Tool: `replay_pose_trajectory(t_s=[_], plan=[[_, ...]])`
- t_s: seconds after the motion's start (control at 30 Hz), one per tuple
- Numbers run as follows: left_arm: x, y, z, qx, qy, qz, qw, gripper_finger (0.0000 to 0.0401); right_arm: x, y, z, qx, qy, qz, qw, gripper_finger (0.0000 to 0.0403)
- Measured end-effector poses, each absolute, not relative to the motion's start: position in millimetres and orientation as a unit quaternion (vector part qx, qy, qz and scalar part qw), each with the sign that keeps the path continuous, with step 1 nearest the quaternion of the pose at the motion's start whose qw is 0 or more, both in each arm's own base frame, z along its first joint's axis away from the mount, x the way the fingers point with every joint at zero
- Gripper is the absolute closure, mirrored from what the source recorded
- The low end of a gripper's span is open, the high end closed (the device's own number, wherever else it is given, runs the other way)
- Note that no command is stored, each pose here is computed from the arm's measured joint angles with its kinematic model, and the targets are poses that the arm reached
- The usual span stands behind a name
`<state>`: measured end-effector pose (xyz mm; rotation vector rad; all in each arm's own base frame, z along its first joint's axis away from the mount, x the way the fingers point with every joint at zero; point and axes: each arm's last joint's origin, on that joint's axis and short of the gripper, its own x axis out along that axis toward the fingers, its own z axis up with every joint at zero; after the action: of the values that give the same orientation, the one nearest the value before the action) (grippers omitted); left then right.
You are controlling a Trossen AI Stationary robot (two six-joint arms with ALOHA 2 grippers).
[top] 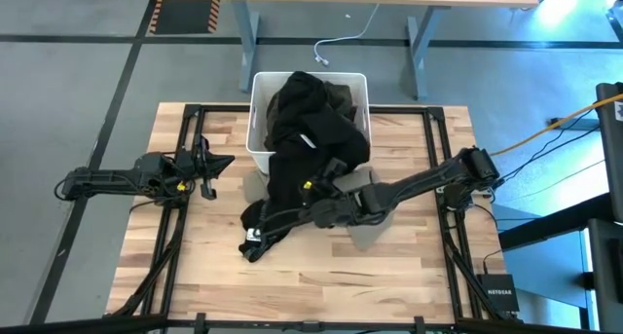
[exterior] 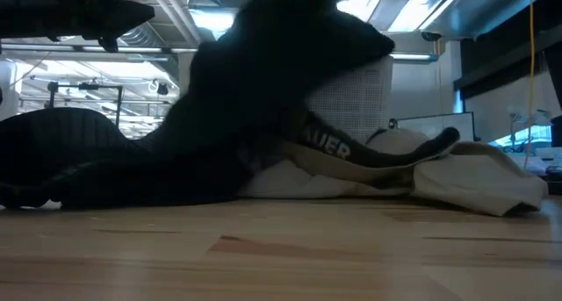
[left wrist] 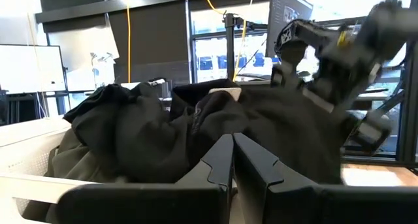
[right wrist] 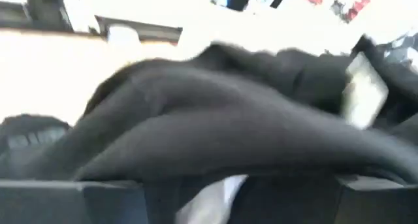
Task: Sort clothes
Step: Put the black shirt into the white bin
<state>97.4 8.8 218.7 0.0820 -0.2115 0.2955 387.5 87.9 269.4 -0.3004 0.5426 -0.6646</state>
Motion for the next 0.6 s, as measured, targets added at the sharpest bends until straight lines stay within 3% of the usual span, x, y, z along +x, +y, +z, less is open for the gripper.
replay_pose_trajectory(t_s=[0.2,0.47,0.6], plan=[[97,9,219,0.035,-0.106,0.146,0.983,0.0394,403,67,333,-0.183,0.225,-0.336,0.896,0.0162],[97,9,219,0.041,-0.105,0.147,0.983,0.0394,403,-27,422,-0.17,0.164,-0.427,0.873,0.0162],[97,9,219,0.044,-0.104,0.147,0.983,0.0394,388,-72,440,-0.133,0.175,-0.475,0.852,0.0162]])
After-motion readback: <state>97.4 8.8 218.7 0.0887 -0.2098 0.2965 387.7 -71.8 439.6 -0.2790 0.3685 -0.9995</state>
